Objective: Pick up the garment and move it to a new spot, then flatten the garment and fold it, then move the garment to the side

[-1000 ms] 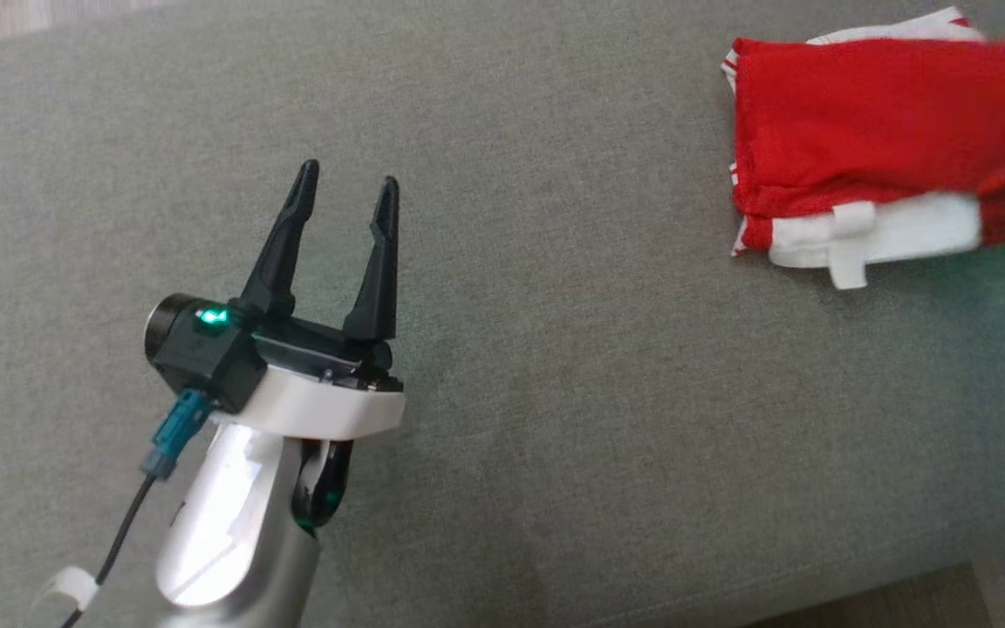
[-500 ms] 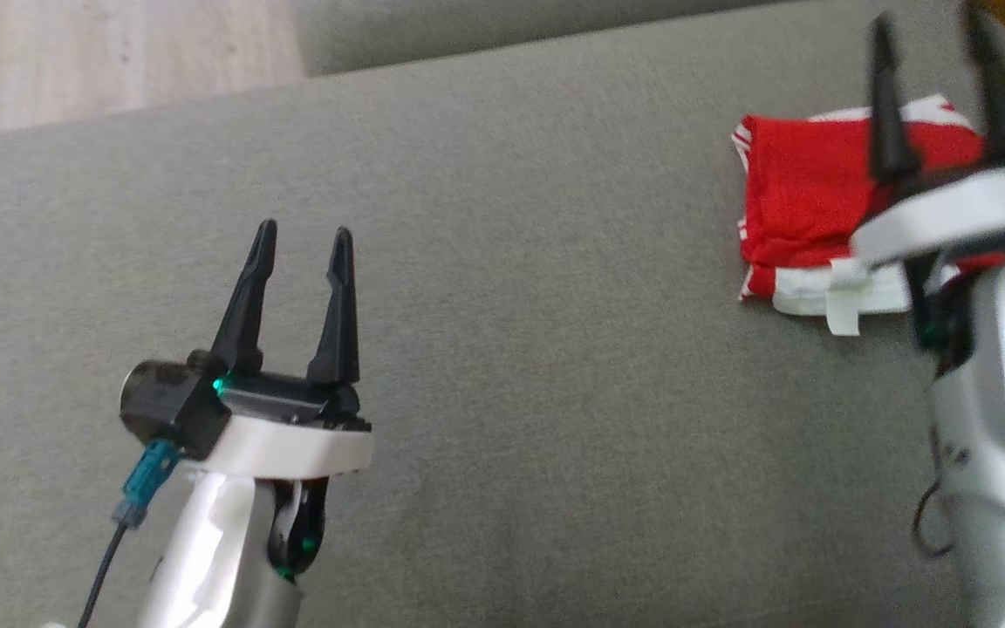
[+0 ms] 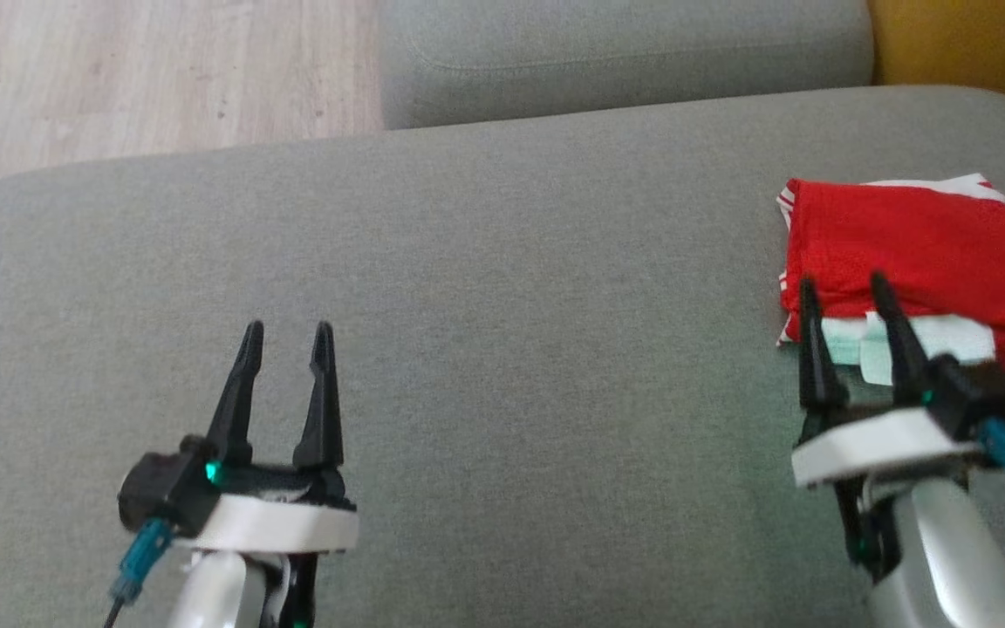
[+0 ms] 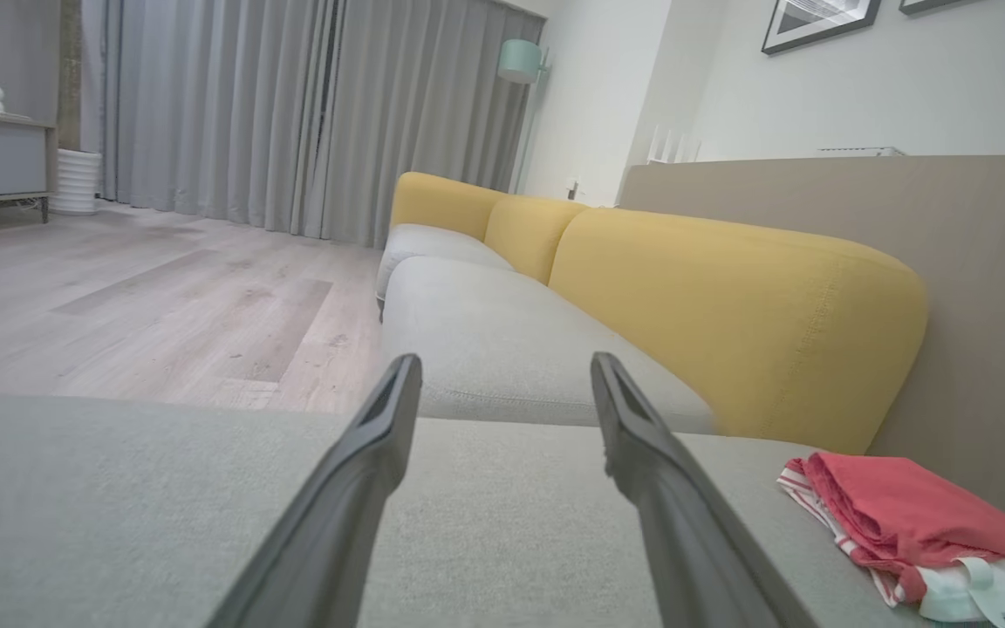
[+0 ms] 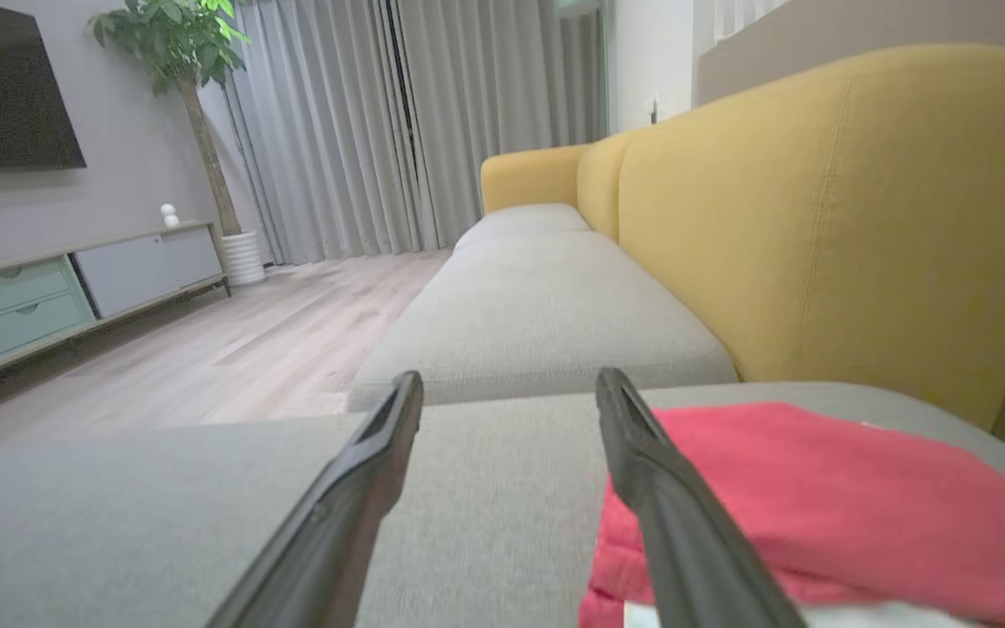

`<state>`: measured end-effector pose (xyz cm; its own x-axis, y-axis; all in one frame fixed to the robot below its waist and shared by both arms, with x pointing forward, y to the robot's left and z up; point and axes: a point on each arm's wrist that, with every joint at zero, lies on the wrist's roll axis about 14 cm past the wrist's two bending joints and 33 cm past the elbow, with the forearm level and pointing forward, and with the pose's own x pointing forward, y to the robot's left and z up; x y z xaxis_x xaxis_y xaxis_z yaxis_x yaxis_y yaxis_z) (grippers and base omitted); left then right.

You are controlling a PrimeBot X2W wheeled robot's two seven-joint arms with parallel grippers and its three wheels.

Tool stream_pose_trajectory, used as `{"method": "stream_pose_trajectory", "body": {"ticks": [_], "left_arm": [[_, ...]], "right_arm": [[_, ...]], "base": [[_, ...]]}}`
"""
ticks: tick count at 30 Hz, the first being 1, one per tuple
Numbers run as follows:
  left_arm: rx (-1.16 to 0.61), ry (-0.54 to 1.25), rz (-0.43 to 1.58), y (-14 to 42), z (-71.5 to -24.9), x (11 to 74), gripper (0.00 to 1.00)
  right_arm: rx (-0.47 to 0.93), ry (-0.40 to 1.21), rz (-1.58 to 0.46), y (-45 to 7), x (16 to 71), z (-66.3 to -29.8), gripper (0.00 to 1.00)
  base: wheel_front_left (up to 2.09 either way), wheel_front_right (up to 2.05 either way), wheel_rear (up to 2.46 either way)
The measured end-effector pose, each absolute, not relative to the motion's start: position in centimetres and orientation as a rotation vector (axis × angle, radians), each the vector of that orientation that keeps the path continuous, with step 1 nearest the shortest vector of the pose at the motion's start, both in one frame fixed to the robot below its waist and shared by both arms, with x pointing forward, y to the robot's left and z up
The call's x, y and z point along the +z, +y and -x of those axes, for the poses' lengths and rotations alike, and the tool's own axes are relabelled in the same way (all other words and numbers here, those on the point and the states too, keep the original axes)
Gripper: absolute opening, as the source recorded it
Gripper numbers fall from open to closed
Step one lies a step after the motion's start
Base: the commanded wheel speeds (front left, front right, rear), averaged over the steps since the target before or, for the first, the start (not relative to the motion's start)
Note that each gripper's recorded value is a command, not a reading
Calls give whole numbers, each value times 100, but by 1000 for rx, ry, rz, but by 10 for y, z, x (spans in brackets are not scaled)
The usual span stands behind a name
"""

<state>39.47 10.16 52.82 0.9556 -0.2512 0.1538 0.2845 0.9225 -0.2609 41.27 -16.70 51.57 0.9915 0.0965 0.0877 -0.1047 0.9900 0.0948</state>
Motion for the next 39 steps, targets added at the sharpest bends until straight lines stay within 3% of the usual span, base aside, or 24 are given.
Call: {"method": "stream_pose_trajectory", "body": {"ticks": [10, 34, 35, 39], "left_arm": [[-192, -57, 298, 120, -377, 506, 100], [-173, -34, 346, 125, -380, 498, 100], [-170, -22, 349, 125, -379, 495, 0], [-150, 64, 357, 127, -367, 468, 0]], "right_arm": [[95, -52, -162, -165, 501, -385, 100], [85, -19, -178, -166, 490, -380, 100], [83, -6, -179, -166, 486, -379, 0], [67, 82, -195, -168, 458, -365, 0]], "base": [[0, 0, 0], [0, 0, 0], [0, 0, 0], [0, 0, 0]]}}
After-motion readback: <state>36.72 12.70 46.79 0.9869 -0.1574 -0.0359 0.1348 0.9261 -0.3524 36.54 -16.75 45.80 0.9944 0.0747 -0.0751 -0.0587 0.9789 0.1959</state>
